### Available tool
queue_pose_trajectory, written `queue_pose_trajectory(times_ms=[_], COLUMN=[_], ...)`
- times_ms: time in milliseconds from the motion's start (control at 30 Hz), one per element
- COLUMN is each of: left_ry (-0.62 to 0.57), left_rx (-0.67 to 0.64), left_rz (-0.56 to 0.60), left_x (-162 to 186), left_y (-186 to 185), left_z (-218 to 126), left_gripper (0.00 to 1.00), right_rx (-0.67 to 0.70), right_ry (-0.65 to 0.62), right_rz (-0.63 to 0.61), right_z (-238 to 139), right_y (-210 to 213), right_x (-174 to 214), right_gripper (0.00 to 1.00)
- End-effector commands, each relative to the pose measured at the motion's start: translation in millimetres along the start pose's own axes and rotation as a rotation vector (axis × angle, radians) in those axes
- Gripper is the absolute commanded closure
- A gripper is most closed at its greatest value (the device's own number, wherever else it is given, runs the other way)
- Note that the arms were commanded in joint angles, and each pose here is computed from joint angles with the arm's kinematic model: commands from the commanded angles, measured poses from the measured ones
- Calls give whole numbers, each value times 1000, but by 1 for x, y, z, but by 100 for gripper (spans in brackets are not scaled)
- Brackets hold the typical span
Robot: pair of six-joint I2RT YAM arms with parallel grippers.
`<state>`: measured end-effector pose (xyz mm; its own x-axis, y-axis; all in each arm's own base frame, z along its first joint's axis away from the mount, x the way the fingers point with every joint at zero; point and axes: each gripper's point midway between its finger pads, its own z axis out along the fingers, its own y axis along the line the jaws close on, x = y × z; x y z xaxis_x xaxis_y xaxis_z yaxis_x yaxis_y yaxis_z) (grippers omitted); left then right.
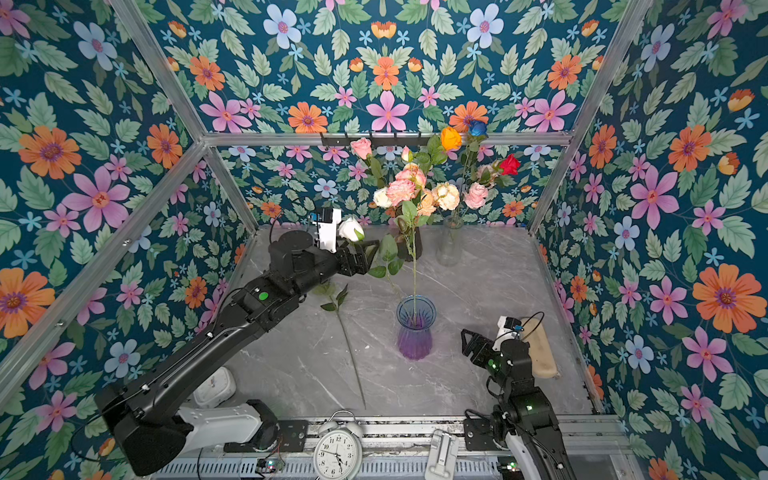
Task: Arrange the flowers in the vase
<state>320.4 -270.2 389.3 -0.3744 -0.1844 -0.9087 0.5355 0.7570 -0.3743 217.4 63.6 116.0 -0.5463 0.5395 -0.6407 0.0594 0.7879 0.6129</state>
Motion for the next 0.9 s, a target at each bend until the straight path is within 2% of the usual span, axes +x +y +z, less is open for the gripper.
queue_pose_trajectory(times_ms=[0,167,433,733,867], left_ry=[1,-33,-117,-171,-208], left_rx=[-36,-83,-84,-264,-253], left_rz=[1,-7,-24,-45,-62], left_x=[0,-8,-28,-23,-26], left_y=[10,24,31,73,77], left_z=[-4,-14,-39,-58,-66], left_gripper=[0,0,0,1,5], right_rx=[-8,-8,-6,-7,-9], right_ry=[-15,-16,-14,-14,-15], right_rz=[-3,-2,-1,-1,-2], right_z=[0,0,0,0,0], right_y=[2,2,2,2,3], right_x=[-4,-4,-3,-4,-4], right_gripper=[11,11,11,11,11])
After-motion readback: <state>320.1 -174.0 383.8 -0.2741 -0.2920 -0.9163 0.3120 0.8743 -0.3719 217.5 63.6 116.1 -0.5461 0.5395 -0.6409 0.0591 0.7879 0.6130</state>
